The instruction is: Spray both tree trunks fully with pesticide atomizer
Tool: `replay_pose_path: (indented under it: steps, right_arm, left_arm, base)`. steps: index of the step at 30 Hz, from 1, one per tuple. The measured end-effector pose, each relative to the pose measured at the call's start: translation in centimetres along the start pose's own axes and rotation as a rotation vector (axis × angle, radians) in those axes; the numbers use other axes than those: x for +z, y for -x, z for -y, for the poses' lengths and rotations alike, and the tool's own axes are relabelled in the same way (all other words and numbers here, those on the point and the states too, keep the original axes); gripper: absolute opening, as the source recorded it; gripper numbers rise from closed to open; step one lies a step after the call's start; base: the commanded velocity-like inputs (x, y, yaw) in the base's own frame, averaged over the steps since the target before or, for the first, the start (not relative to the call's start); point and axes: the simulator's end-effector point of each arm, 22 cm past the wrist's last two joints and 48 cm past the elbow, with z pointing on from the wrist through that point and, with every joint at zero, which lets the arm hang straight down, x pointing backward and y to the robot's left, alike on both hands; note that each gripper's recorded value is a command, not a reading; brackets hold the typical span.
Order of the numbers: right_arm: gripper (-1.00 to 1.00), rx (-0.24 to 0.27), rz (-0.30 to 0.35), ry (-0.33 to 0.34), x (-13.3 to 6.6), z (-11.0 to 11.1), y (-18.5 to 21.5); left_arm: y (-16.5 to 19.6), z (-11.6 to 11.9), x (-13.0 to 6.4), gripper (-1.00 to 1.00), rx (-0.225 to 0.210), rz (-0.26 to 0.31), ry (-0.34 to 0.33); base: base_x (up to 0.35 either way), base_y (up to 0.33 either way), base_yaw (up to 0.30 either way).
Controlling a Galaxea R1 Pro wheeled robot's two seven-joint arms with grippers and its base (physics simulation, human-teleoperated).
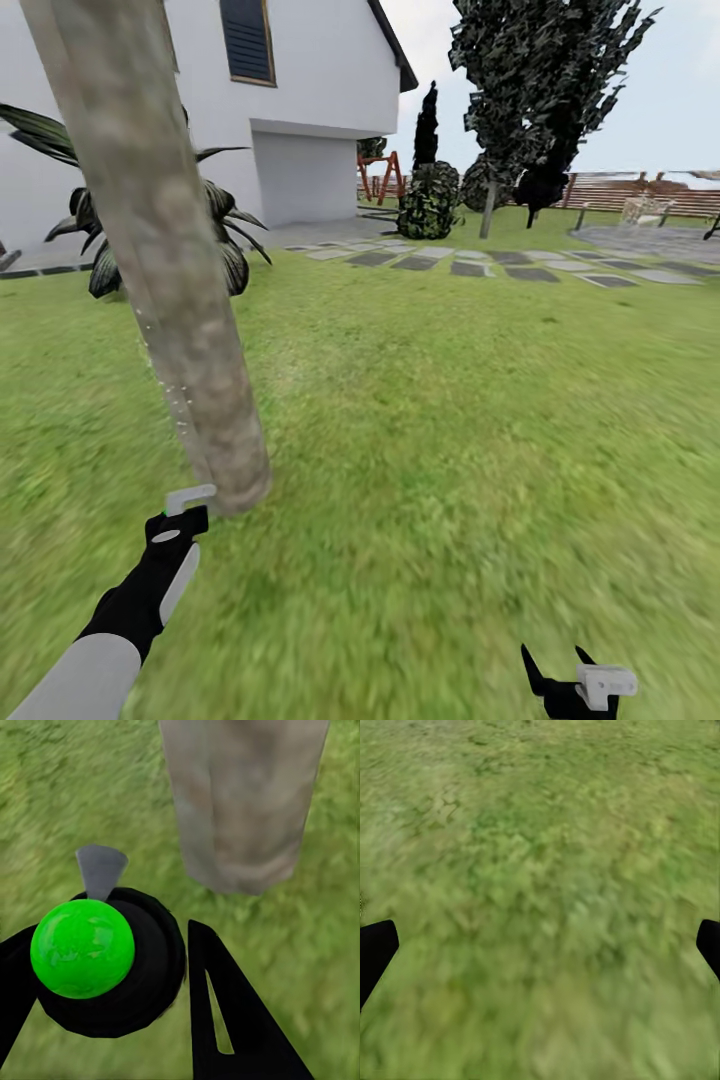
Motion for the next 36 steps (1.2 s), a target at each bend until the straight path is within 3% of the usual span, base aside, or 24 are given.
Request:
replay_pose_path:
  steps: [9, 23, 36]
  right_arm:
    - [1.0, 0.0, 0.0, 0.0, 0.0, 0.0, 0.0]
    - [1.0, -0.001, 0.0, -0.001, -0.01, 0.07, 0.0]
    - [1.0, -0.001, 0.0, -0.001, 0.0, 0.06, 0.02]
  left_arm:
    - [0.0, 0.04, 0.0, -1.0, 0.0, 0.0, -0.001]
    - [-0.01, 0.01, 0.0, -1.0, 0.001, 0.0, 0.001]
    - [-0.02, 0.0, 0.01, -1.0, 0.0, 0.0, 0.001]
  base:
    - [0.235, -0.196, 0.266]
    - [0.191, -0.22, 0.032]
    - [0.128, -0.254, 0.228]
